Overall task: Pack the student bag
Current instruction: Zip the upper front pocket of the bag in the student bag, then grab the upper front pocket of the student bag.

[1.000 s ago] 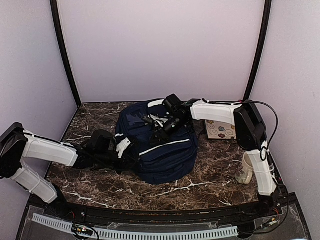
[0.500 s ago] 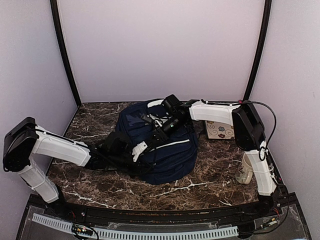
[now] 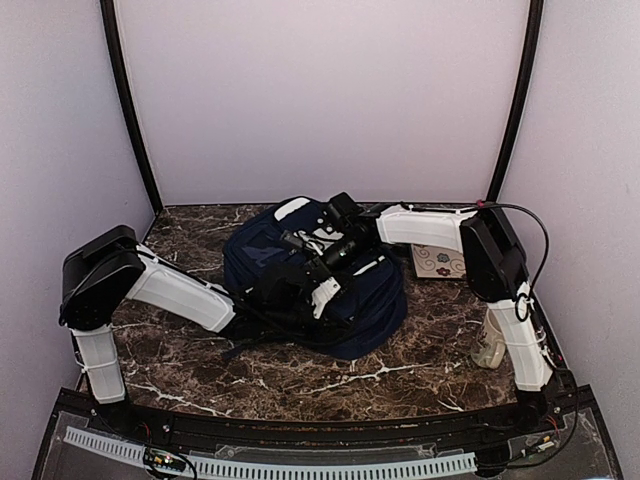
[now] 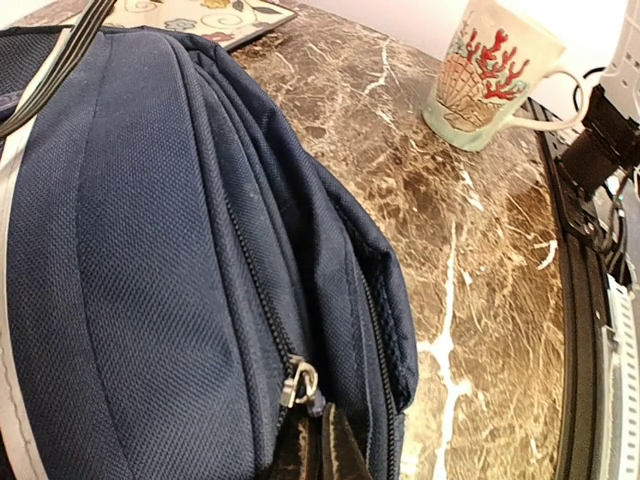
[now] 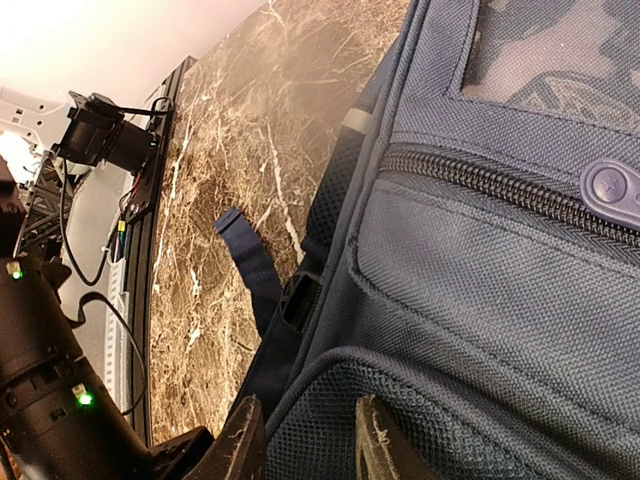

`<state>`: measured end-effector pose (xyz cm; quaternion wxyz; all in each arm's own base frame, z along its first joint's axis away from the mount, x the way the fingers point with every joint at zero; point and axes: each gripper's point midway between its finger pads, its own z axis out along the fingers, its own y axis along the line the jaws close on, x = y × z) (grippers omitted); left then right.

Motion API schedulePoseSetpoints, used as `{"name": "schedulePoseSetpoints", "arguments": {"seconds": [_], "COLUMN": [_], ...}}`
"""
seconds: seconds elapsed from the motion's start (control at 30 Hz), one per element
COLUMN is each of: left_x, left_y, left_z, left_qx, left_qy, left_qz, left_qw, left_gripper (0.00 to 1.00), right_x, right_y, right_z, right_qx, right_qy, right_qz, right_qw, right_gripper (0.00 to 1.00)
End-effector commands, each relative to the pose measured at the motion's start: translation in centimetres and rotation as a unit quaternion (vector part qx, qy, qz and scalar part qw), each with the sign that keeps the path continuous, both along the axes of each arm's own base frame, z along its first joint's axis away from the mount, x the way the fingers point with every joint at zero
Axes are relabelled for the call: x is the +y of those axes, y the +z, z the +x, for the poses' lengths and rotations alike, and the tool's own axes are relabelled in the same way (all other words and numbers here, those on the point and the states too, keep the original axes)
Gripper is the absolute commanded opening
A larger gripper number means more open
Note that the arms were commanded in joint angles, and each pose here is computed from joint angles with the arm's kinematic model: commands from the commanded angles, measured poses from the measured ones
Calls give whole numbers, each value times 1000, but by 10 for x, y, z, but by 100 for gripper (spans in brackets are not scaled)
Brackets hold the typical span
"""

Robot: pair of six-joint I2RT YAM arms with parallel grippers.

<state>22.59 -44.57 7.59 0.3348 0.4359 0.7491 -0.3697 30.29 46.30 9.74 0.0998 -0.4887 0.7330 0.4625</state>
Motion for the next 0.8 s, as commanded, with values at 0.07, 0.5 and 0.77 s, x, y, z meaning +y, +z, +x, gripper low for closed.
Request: {"name": "schedulePoseSetpoints", "arguments": {"seconds": [0.07,0.5,0.77], "left_x": [-33,46,63], "left_y": [38,44,32], "left_z": [-33,-51,-21], "left_qx": [-35,-97,-188], "left_qy": [-54,-49,-20], "left_qz": [-62,106,186], "left_qw": [996,988,964], "left_gripper": [15,38,43], "right_x": [-24,-124,-142], "right_y": [-32,80,32], "right_z": [15,19,-38], "right_qx": [-22,-184,-110], "right_qy": [-35,-116,-79], "right_qz": [-73,-62,-84], "right_qw": [996,974,987], "right_gripper": [33,40,39]}}
